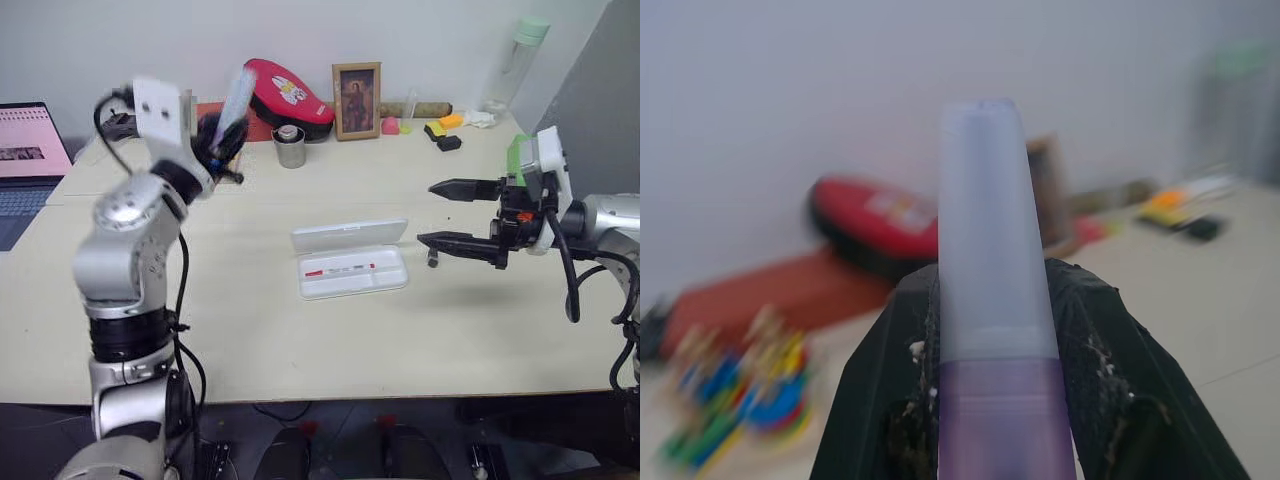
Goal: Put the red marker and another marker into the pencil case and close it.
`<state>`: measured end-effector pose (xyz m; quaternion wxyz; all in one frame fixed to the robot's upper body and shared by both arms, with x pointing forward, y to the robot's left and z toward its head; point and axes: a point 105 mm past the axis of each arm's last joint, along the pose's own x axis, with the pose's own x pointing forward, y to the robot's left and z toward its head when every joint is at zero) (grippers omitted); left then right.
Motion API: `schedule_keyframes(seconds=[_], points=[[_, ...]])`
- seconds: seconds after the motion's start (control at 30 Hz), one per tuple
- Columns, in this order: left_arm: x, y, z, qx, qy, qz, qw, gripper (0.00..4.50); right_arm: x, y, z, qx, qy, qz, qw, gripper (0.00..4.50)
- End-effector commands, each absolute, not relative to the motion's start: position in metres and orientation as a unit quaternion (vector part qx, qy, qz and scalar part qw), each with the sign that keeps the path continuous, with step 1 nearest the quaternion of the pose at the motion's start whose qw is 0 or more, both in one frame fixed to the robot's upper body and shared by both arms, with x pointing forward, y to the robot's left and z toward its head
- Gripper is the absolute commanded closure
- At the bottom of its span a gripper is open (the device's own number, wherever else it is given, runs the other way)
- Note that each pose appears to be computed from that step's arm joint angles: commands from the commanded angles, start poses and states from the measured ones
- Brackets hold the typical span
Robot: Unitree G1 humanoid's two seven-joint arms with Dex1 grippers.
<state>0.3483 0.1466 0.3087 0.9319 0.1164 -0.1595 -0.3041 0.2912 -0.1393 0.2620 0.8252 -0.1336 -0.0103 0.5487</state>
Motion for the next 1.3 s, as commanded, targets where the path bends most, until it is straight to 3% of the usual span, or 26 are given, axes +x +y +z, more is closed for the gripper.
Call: schedule_keyframes(seconds=[0.03,0.23,0.33,0.57,0.97,1.3], points=[[0.318,0.103,0.291,0.165,-0.131,-0.465,0.86,3.29,0.284,-0.145,0.285,-0.142,-0.053,0.54,0.828,0.0],[0.298,0.085,0.246,0.23,-0.049,-0.578,0.782,3.29,0.278,-0.154,0.29,-0.137,-0.059,0.522,0.84,0.0],[0.301,0.088,0.217,0.26,0.006,-0.599,0.757,3.29,0.274,-0.159,0.284,-0.135,-0.044,0.514,0.846,0.0],[0.318,0.091,0.171,0.324,0.046,-0.602,0.729,3.29,0.269,-0.164,0.265,-0.139,-0.01,0.501,0.854,0.0],[0.332,0.099,0.127,0.331,0.101,-0.6,0.721,3.29,0.265,-0.16,0.259,-0.14,-0.005,0.49,0.86,0.0],[0.345,0.097,0.117,0.331,0.116,-0.589,0.728,3.29,0.264,-0.158,0.257,-0.143,-0.006,0.485,0.863,0.0]])
